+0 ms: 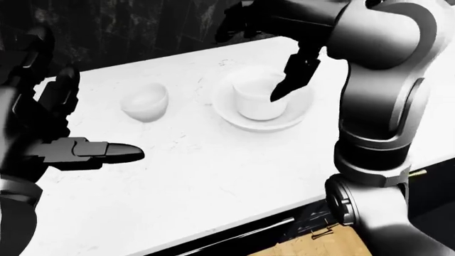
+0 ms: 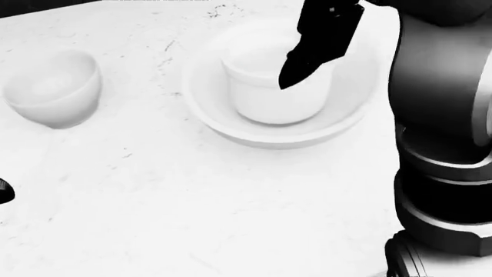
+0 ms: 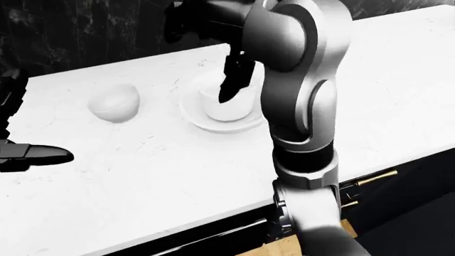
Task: Stack the bowls from largest to smallest.
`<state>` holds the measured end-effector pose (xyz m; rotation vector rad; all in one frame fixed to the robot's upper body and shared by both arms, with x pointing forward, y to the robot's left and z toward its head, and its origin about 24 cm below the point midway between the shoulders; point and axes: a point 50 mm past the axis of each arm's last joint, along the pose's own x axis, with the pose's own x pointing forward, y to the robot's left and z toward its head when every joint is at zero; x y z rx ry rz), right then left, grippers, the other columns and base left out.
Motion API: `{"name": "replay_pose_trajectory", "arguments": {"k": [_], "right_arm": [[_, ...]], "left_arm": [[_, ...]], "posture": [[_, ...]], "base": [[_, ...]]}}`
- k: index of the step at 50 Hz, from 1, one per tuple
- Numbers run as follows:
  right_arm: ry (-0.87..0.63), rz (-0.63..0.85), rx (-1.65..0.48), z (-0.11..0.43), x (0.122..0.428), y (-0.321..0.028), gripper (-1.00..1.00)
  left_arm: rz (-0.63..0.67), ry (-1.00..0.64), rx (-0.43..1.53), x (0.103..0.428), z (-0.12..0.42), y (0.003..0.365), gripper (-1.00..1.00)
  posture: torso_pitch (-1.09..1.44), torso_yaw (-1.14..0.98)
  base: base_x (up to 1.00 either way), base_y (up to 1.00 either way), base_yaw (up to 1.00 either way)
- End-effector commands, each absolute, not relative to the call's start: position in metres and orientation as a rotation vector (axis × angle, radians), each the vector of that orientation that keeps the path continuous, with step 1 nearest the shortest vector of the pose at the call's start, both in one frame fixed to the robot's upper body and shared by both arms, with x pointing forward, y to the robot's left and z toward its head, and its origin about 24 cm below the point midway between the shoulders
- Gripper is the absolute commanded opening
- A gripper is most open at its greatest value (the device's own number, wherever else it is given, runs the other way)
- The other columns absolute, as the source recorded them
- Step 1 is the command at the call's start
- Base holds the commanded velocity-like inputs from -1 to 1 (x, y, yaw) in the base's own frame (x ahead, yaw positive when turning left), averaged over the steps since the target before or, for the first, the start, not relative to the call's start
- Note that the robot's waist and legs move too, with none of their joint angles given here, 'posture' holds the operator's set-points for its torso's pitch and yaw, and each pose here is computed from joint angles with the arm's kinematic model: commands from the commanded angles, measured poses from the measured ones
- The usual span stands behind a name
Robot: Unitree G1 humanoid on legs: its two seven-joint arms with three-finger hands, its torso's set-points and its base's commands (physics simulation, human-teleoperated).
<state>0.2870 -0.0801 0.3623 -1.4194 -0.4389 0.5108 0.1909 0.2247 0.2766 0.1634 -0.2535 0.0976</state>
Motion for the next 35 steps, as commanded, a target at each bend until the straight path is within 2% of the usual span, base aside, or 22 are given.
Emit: {"name": "replay_pose_trajectory", "arguments": {"k": [1, 6, 15, 18, 26, 35], "right_arm": [[-0.5, 0.479, -1.412, 0.373, 0.283, -0.07, 0.4], [-0.568, 0.514, -1.372, 0.372, 0.29, -0.037, 0.32], [-0.641, 0.586, -1.345, 0.352, 0.294, 0.019, 0.31], [-0.673, 0.569, -1.346, 0.344, 0.299, 0.035, 0.4], [-0.677, 0.577, -1.329, 0.321, 0.317, 0.07, 0.42], [-0.649, 0.542, -1.307, 0.304, 0.348, 0.087, 0.56]], "left_arm": [[0.121, -0.321, 0.16, 0.185, 0.287, 0.228, 1.0], [0.128, -0.326, 0.157, 0.181, 0.289, 0.231, 1.0], [0.136, -0.333, 0.154, 0.177, 0.292, 0.236, 1.0], [0.137, -0.334, 0.153, 0.176, 0.292, 0.237, 1.0], [0.145, -0.336, 0.151, 0.171, 0.292, 0.241, 1.0], [0.151, -0.33, 0.148, 0.171, 0.287, 0.246, 1.0]], "posture": [[0.0, 0.0], [0.0, 0.0], [0.0, 0.0], [0.0, 0.0], [0.0, 0.0], [0.0, 0.0]], "base": [[0.0, 0.0, 0.0], [0.0, 0.0, 0.0], [0.0, 0.0, 0.0], [0.0, 0.0, 0.0], [0.0, 0.0, 0.0], [0.0, 0.0, 0.0]]}}
